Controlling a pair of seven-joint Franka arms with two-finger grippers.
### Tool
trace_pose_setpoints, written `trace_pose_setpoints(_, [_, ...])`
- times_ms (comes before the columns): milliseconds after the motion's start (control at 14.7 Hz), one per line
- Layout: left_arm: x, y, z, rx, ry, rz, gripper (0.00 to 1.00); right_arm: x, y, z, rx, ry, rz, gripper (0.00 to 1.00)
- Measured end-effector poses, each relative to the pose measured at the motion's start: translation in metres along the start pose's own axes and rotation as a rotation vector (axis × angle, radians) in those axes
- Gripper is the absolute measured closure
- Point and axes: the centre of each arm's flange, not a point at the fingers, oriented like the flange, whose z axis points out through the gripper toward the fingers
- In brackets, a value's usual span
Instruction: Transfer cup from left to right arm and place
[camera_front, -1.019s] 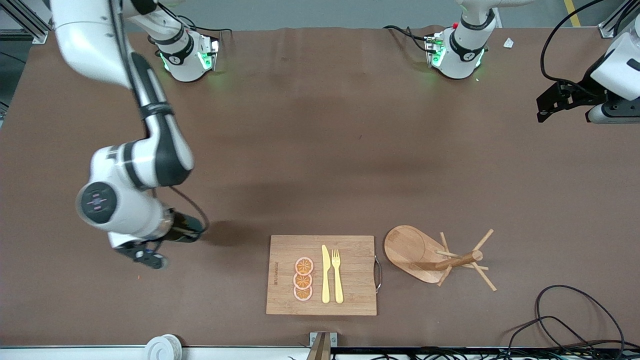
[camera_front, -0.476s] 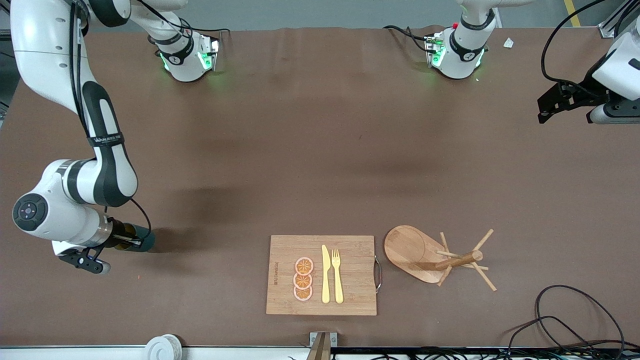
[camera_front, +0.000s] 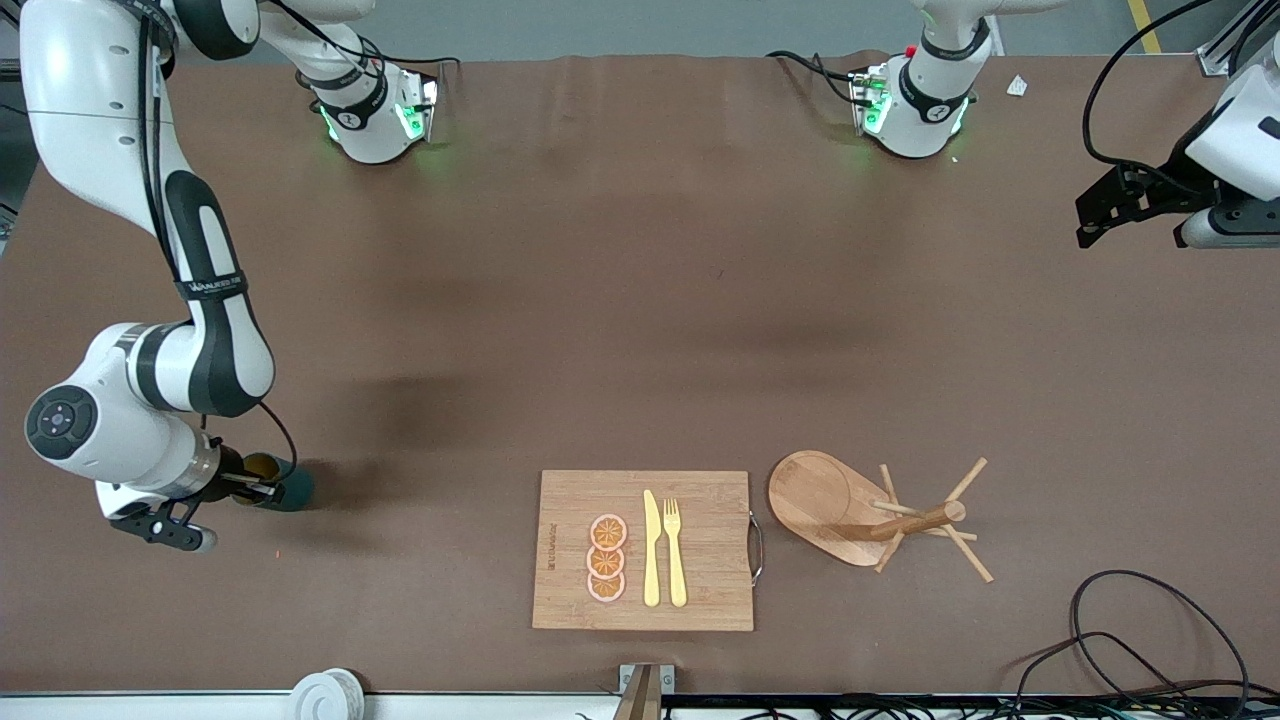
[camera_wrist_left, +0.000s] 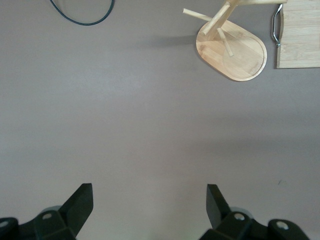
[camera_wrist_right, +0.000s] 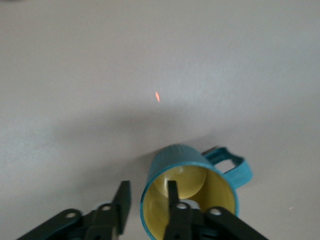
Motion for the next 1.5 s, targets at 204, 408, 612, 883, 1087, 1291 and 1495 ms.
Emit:
trace_pose_setpoints(204, [0.001,0.0,0.0,0.0,0.005,0.0,0.0,0.006,-0.005,-0.063,0.001,0.011,-0.066,0.27])
trace_pose_setpoints(408, [0.001,0.0,-0.001,0.0,0.008,0.0,0.0,-0.009,-0.001,-0.161,0.014,0.0,-0.153,0.0])
trace_pose_setpoints(612, [0.001,0.0,-0.001,-0.001,0.011,0.006,0.0,-0.041,0.003,-0.252,0.03,-0.002,-0.189,0.0])
trace_pose_setpoints(883, [0.001,0.0,-0.003,-0.001,0.014,0.007,0.0,-0.096,0.013,-0.334,0.039,-0.063,-0.26,0.0])
trace_pose_setpoints(1087, [0.001,0.0,-0.006,-0.001,0.02,0.007,0.0,-0.115,0.02,-0.378,0.041,-0.038,-0.297,0.0])
trace_pose_setpoints(1291, [0.001,0.0,-0.007,-0.001,0.023,0.007,0.0,-0.117,0.023,-0.383,0.024,-0.032,-0.303,0.0])
trace_pose_setpoints(1495, [0.001,0.0,-0.009,-0.001,0.028,0.007,0.0,-0.117,0.024,-0.381,0.019,-0.035,-0.304,0.0])
